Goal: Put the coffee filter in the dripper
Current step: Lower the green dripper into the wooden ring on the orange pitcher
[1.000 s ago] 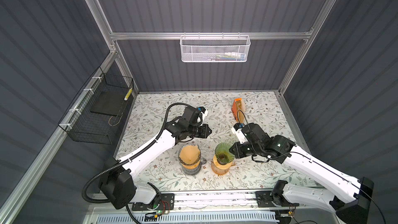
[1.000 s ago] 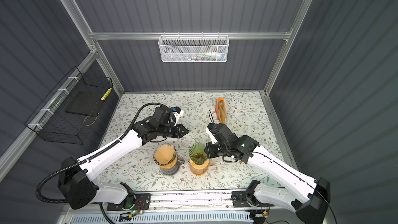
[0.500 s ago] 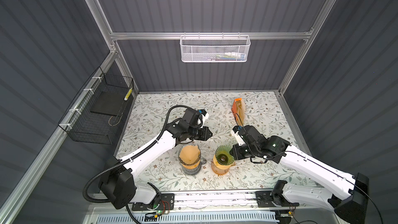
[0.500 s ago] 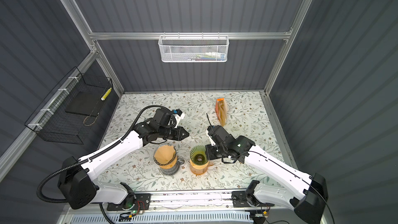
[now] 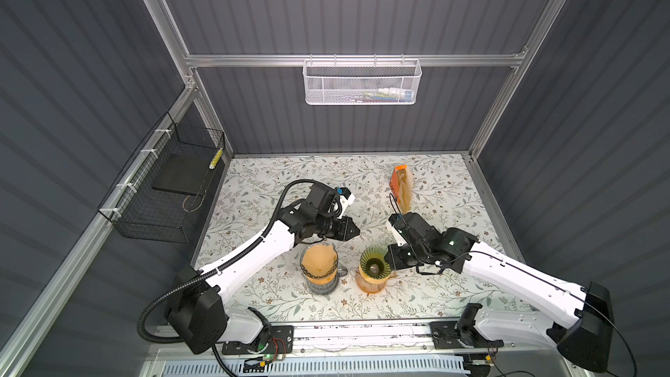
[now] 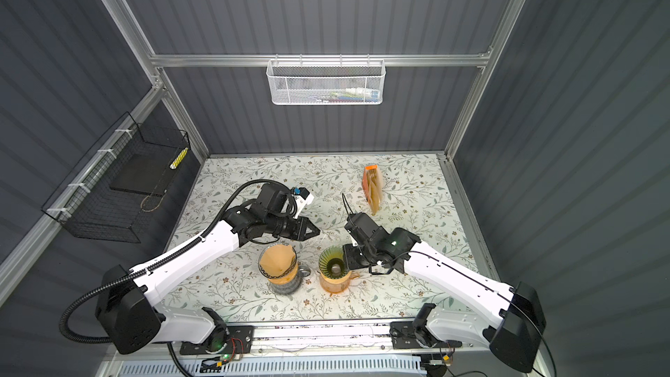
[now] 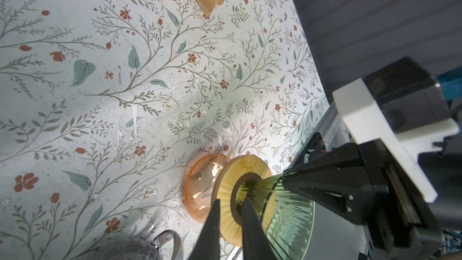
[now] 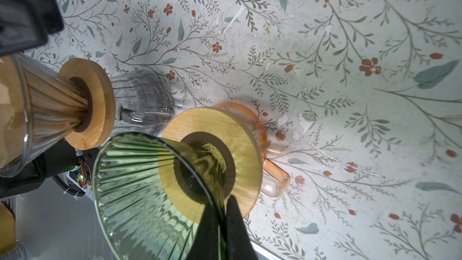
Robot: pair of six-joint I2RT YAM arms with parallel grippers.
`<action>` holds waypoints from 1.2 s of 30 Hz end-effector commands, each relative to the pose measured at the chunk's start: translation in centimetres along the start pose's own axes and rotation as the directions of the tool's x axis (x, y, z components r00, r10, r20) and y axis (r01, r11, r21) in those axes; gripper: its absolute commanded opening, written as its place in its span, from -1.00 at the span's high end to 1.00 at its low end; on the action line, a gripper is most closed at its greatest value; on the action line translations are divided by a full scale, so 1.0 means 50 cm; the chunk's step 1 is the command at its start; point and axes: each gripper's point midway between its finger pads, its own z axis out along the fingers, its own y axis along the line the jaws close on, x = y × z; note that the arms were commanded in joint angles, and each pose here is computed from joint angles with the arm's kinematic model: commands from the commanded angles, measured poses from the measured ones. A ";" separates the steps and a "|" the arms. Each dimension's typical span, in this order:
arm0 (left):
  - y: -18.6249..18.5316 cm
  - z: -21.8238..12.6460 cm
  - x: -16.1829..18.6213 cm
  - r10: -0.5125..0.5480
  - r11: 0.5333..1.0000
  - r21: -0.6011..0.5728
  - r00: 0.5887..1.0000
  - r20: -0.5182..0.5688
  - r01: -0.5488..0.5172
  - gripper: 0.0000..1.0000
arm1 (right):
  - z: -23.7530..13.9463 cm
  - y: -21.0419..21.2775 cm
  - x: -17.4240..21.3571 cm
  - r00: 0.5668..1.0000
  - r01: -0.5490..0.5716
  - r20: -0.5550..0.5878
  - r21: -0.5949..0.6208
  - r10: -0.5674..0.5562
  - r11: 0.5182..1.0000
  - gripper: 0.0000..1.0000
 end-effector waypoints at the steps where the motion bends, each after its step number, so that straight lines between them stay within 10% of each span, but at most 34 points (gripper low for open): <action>1: -0.032 -0.029 0.021 0.035 0.998 0.052 0.999 -0.041 -0.032 0.65 | 0.008 -0.008 0.005 1.000 -0.018 -0.008 0.034 0.018 0.999 1.00; 36: -0.062 0.017 0.093 0.079 0.996 0.051 0.970 -0.231 -0.069 0.69 | 0.011 -0.082 0.006 0.999 -0.038 -0.004 0.249 0.041 0.968 1.00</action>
